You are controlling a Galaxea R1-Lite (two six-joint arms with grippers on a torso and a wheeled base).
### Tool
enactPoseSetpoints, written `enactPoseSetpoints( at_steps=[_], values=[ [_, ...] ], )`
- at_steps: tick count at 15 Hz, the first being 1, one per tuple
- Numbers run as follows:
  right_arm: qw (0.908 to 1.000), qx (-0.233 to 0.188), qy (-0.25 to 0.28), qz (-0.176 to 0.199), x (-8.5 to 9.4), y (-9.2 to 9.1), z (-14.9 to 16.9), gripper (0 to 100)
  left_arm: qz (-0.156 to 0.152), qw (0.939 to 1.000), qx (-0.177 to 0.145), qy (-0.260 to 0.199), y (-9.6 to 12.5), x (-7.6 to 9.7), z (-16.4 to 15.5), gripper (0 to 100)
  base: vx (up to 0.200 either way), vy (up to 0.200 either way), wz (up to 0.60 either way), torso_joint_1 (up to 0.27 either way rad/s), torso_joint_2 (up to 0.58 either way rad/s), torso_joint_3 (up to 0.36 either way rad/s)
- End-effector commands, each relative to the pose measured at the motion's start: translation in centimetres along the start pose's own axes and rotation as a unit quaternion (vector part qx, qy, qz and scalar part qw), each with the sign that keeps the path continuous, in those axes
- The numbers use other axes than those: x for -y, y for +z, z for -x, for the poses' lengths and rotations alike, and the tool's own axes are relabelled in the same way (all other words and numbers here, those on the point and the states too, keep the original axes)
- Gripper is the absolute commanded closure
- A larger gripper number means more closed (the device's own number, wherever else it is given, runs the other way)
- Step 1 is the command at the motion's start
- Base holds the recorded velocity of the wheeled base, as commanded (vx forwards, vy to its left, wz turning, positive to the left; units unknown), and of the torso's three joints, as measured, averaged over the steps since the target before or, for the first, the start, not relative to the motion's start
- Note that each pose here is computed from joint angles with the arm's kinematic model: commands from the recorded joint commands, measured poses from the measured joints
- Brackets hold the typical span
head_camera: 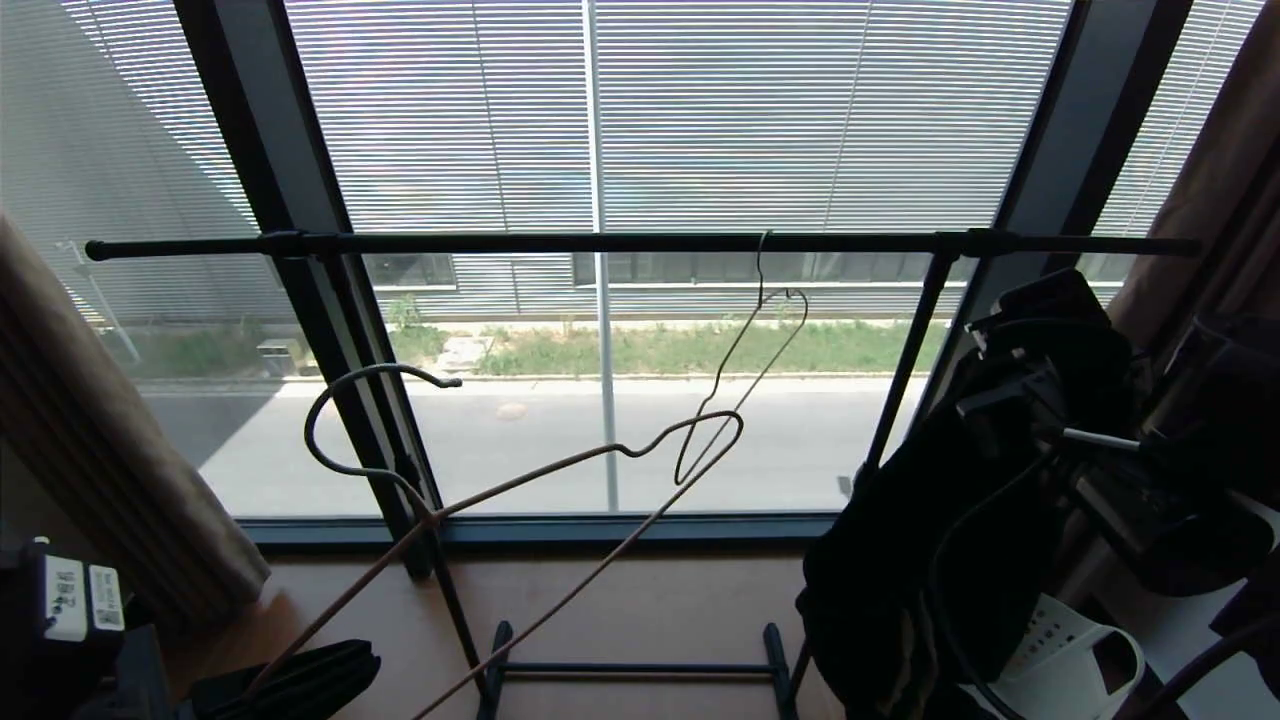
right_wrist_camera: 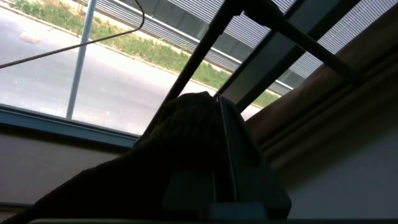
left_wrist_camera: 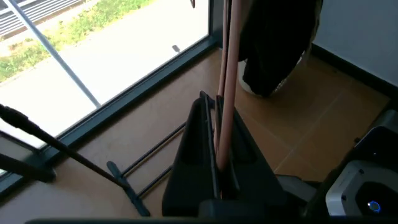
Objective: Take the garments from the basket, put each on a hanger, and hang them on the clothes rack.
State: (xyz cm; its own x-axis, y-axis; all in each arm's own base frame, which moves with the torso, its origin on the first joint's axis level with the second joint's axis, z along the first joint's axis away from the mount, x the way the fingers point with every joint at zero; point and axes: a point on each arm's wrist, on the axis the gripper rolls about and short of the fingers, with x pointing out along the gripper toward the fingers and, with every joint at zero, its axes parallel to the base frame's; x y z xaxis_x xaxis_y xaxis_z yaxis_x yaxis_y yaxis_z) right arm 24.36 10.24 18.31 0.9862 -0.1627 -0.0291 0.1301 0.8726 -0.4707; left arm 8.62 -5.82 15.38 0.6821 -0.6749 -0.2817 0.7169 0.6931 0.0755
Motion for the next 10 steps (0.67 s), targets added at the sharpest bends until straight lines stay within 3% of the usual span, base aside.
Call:
enactPoseSetpoints(
  at_steps=[1,2,5,10],
  values=[
    [1.0000,0.003,0.001,-0.001,-0.3,0.2,-0.3,100,-0.012,0.9995,0.023,-0.016,-0.1,0.3,0.9,100,0.000,0.000,0.00,0.000,0.00,0.000],
    [1.0000,0.003,0.001,-0.001,-0.3,0.2,-0.3,100,-0.019,0.9990,0.021,-0.036,0.1,0.4,0.6,100,0.000,0.000,0.00,0.000,0.00,0.000],
    [0.9999,0.010,-0.003,-0.006,-0.2,0.8,-0.6,100,-0.024,0.9961,-0.035,-0.078,0.7,0.2,-3.1,100,0.000,0.000,0.00,0.000,0.00,0.000],
    [0.9998,0.017,-0.004,-0.011,-0.3,1.3,-0.8,100,-0.028,0.9929,-0.050,-0.104,0.6,0.0,-9.7,100,0.000,0.000,0.00,0.000,0.00,0.000]
  ],
)
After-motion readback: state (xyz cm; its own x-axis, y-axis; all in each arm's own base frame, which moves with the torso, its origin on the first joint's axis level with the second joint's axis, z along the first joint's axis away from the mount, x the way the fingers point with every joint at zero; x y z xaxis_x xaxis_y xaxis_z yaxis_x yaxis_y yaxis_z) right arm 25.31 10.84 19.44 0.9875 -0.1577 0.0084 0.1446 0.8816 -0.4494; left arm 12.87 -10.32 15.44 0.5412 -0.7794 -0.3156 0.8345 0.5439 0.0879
